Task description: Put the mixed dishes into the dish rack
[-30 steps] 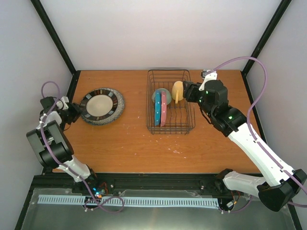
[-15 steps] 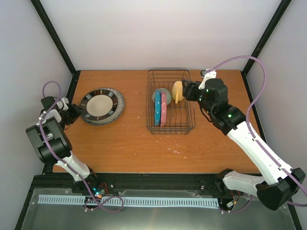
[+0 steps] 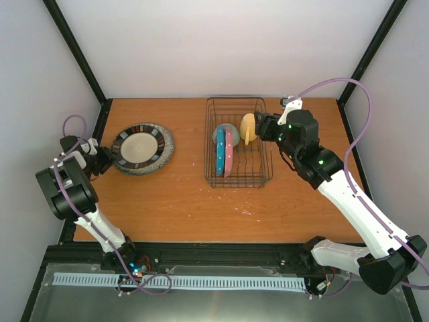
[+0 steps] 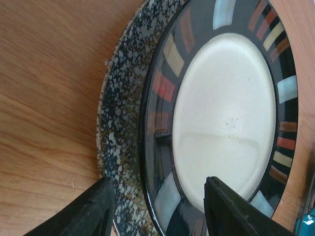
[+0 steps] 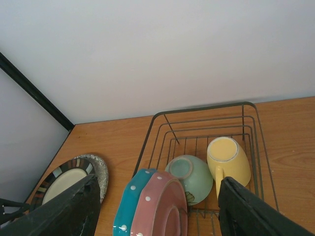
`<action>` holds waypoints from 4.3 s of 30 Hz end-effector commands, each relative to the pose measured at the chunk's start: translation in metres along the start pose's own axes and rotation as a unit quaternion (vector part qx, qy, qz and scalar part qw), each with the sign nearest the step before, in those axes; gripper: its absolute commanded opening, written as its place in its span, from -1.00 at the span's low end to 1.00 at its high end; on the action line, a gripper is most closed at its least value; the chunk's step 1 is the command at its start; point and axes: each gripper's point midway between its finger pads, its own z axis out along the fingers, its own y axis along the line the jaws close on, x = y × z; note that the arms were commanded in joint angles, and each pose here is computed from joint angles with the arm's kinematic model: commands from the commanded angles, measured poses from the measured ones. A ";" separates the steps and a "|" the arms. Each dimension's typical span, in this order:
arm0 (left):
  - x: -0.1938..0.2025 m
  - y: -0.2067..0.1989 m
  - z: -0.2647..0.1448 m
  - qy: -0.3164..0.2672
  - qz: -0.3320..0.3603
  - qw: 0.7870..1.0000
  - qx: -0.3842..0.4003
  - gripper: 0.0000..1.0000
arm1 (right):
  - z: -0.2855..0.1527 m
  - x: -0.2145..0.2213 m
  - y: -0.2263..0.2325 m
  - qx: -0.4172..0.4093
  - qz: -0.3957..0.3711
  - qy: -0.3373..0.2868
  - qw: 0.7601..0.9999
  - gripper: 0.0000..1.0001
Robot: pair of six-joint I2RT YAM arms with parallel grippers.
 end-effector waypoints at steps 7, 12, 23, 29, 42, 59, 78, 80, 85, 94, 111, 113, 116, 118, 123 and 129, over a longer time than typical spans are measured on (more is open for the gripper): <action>-0.015 -0.009 0.007 -0.006 0.024 1.000 0.018 0.00 | -0.003 -0.017 0.004 -0.007 0.002 -0.024 1.000 0.30; -0.013 -0.015 0.019 0.006 0.027 0.999 0.030 -0.09 | -0.004 -0.018 0.003 -0.005 0.001 -0.026 1.000 0.30; -0.007 -0.023 0.044 0.030 0.032 0.998 0.033 -0.12 | -0.006 -0.021 0.000 -0.001 -0.003 -0.031 1.000 0.30; 0.003 -0.021 0.058 0.048 0.028 0.998 0.033 -0.36 | -0.006 -0.021 -0.002 0.001 -0.003 -0.032 0.999 0.31; 0.007 -0.029 0.059 0.052 0.033 0.997 0.053 -0.99 | -0.005 -0.019 -0.001 -0.005 0.000 -0.028 1.000 0.30; -0.017 -0.150 -0.047 -0.043 0.130 0.962 0.237 -0.99 | 0.013 -0.004 0.033 -0.095 -0.017 0.017 0.995 0.25; 0.031 -0.285 -0.206 -0.078 0.263 0.870 0.410 -0.99 | 0.042 0.052 0.133 -0.422 0.030 0.221 0.879 0.54; 0.042 -0.293 -0.217 -0.073 0.272 0.862 0.422 -0.99 | 0.043 0.052 0.139 -0.439 0.032 0.232 0.867 0.54; 0.061 -0.300 -0.239 -0.077 0.283 0.852 0.434 -0.99 | 0.043 0.044 0.149 -0.467 0.039 0.227 0.854 0.54; 0.076 -0.309 -0.255 -0.074 0.291 0.840 0.452 -0.99 | 0.037 0.034 0.163 -0.519 0.067 0.232 0.820 0.54; 0.104 -0.356 -0.221 -0.034 0.297 0.826 0.478 -0.99 | 0.024 0.029 0.184 -0.561 0.063 0.238 0.790 -0.36; 0.105 -0.357 -0.220 -0.032 0.298 0.825 0.479 -0.99 | 0.023 0.028 0.184 -0.562 0.063 0.237 0.790 -0.79; 0.106 -0.358 -0.218 -0.031 0.298 0.826 0.478 -0.99 | 0.021 0.026 0.185 -0.565 0.061 0.232 0.789 -0.95; 0.104 -0.357 -0.216 -0.032 0.297 0.828 0.474 -0.99 | 0.018 0.024 0.186 -0.567 0.060 0.227 0.790 -0.94; 0.097 -0.352 -0.204 -0.042 0.287 0.848 0.444 -0.67 | 0.019 0.015 0.184 -0.550 0.061 0.203 0.808 -0.94; 0.082 -0.344 -0.193 -0.070 0.284 0.873 0.390 0.33 | 0.026 0.005 0.174 -0.518 0.070 0.181 0.833 -0.95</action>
